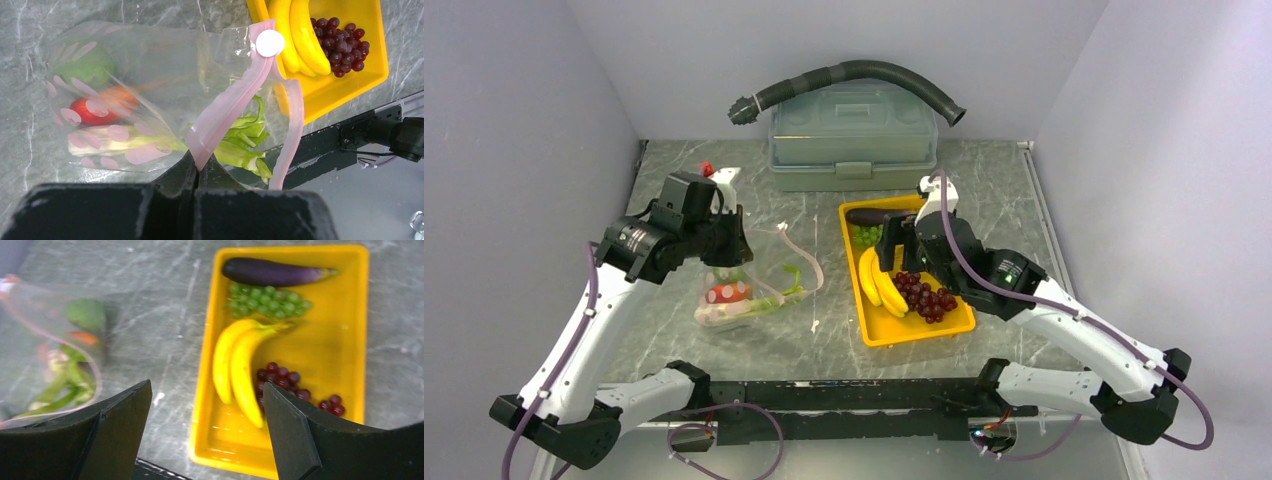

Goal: Place the food in the zip-top bag and seal the zipper
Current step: Pick up the fake fruit from the bin.

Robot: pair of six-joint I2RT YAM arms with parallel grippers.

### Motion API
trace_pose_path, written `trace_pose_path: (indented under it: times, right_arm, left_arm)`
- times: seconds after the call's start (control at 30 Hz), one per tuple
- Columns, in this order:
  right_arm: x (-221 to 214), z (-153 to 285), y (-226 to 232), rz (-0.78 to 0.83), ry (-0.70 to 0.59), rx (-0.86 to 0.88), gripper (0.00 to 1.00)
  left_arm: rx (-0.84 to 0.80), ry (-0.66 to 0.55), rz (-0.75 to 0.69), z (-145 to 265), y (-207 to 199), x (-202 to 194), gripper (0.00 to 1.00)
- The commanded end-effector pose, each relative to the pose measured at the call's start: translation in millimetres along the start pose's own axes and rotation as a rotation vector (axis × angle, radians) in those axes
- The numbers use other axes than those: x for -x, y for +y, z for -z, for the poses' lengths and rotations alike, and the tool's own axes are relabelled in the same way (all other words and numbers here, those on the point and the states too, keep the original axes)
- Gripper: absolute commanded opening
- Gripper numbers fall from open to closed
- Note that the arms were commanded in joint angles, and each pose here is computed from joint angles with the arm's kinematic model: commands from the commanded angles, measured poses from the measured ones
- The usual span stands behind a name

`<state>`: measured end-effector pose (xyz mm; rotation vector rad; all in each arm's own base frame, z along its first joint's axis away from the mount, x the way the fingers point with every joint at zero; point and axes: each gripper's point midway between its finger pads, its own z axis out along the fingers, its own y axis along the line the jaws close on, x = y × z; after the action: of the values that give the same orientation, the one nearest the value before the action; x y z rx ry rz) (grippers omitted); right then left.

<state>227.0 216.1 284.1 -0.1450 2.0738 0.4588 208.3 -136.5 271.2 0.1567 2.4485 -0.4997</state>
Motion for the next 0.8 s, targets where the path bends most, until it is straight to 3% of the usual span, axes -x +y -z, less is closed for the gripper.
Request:
trace_pose_path:
  times: [0.0,0.33,0.77]
  right_arm:
    - [-18,2,-44,0.03,0.02,-0.17,0.87]
    - [-45,-28,-81,-0.023,0.109,-0.259,0.99]
    - [-94,-73,-118,-0.049,0.281,-0.354,1.0]
  left_arm:
    - [-0.045,-0.058,-0.016,9,-7,8,0.0]
    - [-0.061,-0.057,-0.023,7,-7,1,0.0]
    - [-0.082,-0.046,-0.043,6,-6,-12,0.0]
